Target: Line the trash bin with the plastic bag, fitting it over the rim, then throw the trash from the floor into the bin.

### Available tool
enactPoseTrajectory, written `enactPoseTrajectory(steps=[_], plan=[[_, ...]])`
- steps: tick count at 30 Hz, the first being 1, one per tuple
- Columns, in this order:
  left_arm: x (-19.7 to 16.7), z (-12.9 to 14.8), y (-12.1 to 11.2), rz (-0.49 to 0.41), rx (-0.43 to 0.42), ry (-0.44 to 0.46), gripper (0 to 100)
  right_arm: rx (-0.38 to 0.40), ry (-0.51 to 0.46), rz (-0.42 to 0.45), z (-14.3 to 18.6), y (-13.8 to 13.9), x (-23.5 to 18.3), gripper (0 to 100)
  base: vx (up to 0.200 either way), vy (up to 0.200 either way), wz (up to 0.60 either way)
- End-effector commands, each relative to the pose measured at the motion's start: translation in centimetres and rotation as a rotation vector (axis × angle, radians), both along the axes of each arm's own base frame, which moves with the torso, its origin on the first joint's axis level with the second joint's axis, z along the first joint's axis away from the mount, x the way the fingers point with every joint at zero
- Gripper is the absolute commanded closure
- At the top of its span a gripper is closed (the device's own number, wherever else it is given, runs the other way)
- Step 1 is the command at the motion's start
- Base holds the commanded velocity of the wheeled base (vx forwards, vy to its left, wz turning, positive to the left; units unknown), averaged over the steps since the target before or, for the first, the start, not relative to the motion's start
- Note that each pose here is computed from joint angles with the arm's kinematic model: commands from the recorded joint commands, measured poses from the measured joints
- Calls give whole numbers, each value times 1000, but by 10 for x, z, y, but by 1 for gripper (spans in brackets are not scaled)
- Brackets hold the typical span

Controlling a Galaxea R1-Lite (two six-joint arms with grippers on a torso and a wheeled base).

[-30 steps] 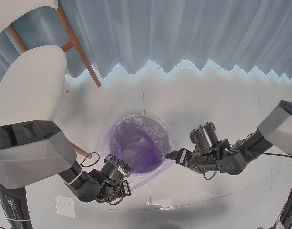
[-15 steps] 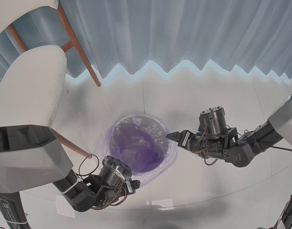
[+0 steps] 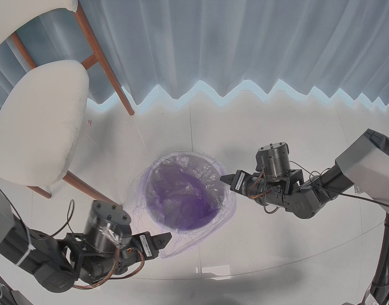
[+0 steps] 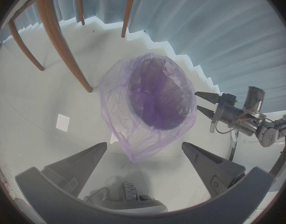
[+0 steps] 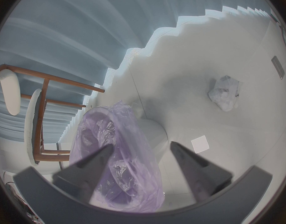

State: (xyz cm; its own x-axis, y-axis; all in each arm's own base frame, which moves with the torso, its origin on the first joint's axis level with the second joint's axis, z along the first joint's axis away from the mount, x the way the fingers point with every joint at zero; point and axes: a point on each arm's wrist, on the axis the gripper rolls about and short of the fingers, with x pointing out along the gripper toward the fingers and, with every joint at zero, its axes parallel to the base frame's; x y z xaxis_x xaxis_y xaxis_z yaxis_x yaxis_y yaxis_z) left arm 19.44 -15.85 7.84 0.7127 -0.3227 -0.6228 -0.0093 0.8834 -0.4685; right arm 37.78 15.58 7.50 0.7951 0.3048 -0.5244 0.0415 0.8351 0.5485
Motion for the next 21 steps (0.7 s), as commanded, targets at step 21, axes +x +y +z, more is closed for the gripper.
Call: enactPoseTrajectory(steps=[21], plan=[[-52, 0, 39, -9, -106, -88, 0, 55, -48, -60, -18, -8, 26, 100, 0, 0, 0]])
